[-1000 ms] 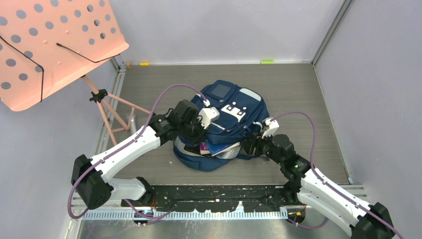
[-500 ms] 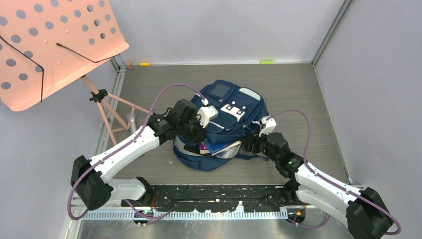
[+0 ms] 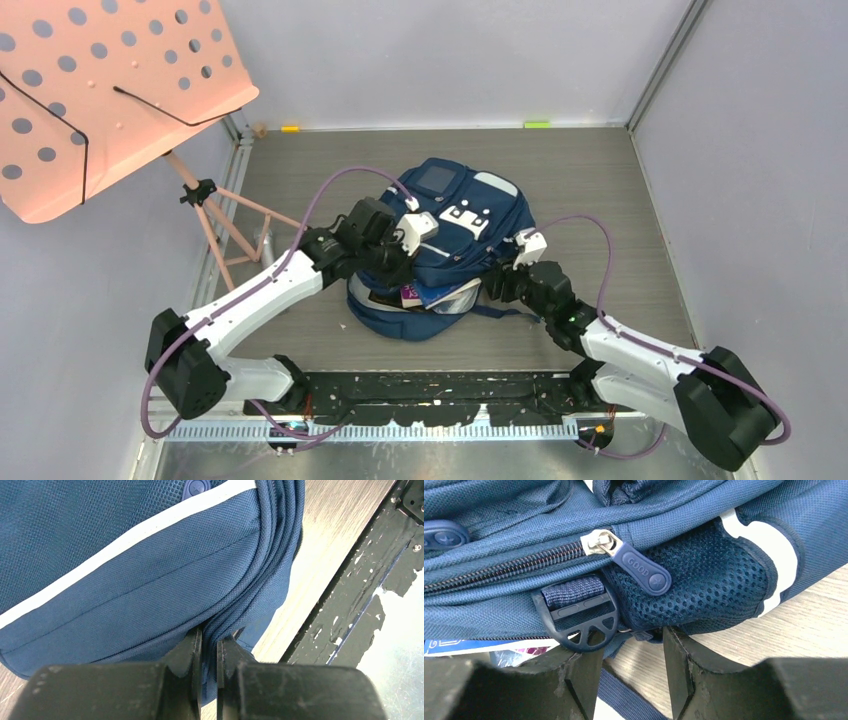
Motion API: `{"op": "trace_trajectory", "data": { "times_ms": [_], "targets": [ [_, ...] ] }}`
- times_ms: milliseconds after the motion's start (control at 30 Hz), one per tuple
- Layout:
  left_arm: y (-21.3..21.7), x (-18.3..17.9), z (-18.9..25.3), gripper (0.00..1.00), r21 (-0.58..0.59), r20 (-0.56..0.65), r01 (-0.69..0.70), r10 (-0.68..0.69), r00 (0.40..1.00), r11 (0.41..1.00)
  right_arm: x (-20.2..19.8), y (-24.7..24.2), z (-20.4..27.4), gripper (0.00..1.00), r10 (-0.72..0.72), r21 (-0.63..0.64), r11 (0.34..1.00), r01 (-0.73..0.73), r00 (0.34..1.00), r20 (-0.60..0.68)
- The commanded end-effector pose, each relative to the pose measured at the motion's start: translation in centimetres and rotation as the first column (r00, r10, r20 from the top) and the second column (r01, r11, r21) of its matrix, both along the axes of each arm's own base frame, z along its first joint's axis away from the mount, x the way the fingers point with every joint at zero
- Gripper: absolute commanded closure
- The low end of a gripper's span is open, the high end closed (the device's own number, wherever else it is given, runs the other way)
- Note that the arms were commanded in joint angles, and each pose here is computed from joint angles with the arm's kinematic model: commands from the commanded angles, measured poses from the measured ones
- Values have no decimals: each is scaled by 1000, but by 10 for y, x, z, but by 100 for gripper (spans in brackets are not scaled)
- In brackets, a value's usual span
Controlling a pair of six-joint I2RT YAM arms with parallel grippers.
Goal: Pack the student bag
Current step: Zip the student bag at the center of the board.
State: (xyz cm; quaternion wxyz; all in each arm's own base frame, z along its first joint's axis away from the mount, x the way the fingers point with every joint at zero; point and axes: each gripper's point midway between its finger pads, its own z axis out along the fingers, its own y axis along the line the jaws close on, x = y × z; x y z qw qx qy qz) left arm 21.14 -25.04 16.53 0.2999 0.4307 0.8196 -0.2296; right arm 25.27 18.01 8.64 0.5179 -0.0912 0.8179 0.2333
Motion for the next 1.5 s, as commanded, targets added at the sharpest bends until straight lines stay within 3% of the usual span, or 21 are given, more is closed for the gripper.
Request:
{"op": "trace_trajectory", "data": {
  "times_ms": [0,167,300,400,533,1067,1467],
  "targets": [
    [-10,0,7,100,-68,-45,-17,14,999,998,31,16,53,50,6,46,999,-14,983,182],
    [-15,-2,1,100,-67,-80,-8,2,997,998,43,23,53,56,5,33,999,-12,982,191],
    [-18,-3,-2,100,-73,-101,2,-10,995,997,45,24,50,70,-2,25,1000,-3,983,185],
    [-21,-4,-3,100,-79,-112,11,-20,994,997,42,27,51,87,7,15,1000,-10,982,188],
    [-23,-4,-7,100,-79,-147,-17,6,989,997,32,30,47,97,13,4,1000,-13,989,148],
    [-27,-2,-16,100,-63,-184,-31,19,983,998,-51,60,27,91,65,100,994,-54,991,-113],
    [-26,-1,-20,100,-49,-185,-41,31,982,998,-92,92,34,81,177,140,978,-155,971,-163]
  ]
}}
